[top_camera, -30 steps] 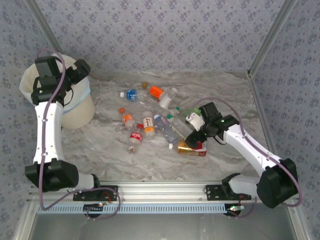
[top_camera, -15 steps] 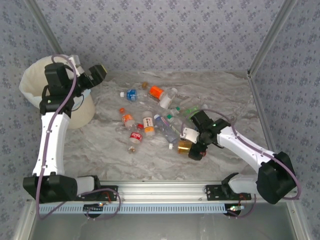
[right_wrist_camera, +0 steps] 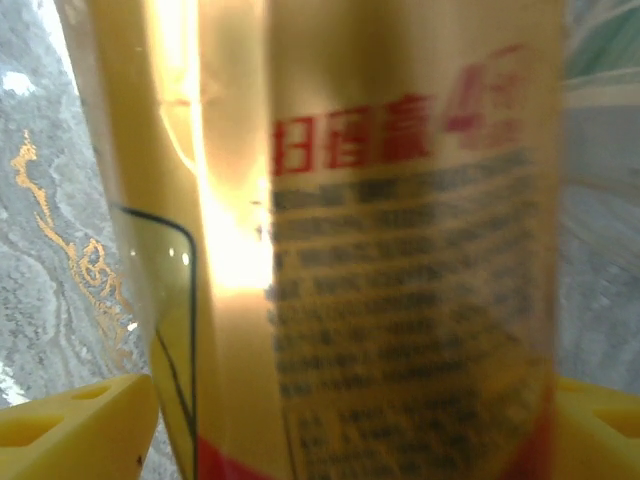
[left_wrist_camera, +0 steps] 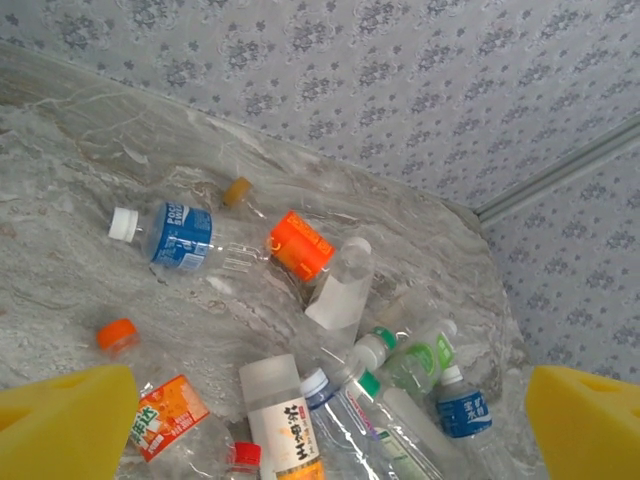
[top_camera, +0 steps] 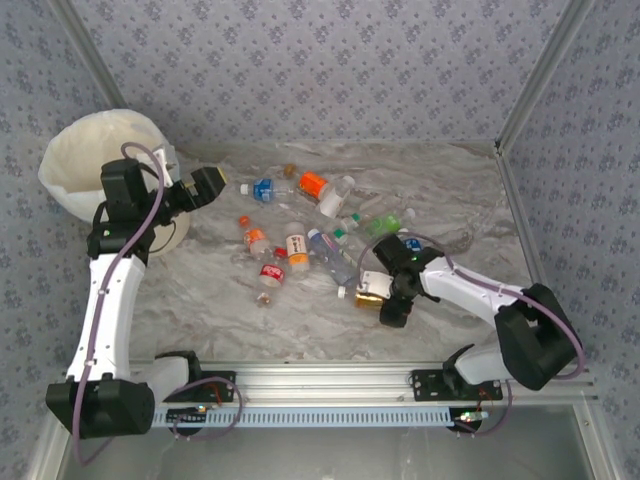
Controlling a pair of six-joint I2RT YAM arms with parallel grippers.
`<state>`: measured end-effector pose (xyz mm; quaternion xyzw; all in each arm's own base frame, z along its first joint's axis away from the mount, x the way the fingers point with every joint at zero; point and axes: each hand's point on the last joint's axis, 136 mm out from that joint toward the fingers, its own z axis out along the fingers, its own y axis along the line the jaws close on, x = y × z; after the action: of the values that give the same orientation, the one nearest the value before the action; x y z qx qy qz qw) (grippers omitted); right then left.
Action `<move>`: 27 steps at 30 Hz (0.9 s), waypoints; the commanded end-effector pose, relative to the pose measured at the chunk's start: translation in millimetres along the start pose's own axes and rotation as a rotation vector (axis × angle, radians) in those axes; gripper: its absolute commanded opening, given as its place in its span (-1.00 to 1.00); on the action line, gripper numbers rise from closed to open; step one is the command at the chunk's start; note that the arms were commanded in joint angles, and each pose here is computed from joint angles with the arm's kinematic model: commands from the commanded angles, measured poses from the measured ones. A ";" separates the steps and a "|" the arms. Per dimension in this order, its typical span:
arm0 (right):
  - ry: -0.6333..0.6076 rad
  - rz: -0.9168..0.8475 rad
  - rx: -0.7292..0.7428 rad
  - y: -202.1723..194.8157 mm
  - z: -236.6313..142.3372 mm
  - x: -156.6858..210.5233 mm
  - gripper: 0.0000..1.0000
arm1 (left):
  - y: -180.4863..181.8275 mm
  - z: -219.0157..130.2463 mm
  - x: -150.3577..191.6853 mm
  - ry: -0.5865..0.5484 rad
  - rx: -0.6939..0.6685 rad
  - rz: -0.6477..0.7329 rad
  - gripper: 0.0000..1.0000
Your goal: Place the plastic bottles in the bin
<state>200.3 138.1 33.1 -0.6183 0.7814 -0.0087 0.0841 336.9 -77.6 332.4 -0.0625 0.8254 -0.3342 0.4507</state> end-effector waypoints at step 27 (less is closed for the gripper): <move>-0.718 0.291 0.054 -16.9 -127.9 -121.4 0.11 | -100.7 49.5 105.4 0.175 0.428 -0.010 0.99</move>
<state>222.9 210.6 146.9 -0.5144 0.7818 0.1106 0.3345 290.7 -209.2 272.1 0.0449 0.8109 -0.4772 0.3356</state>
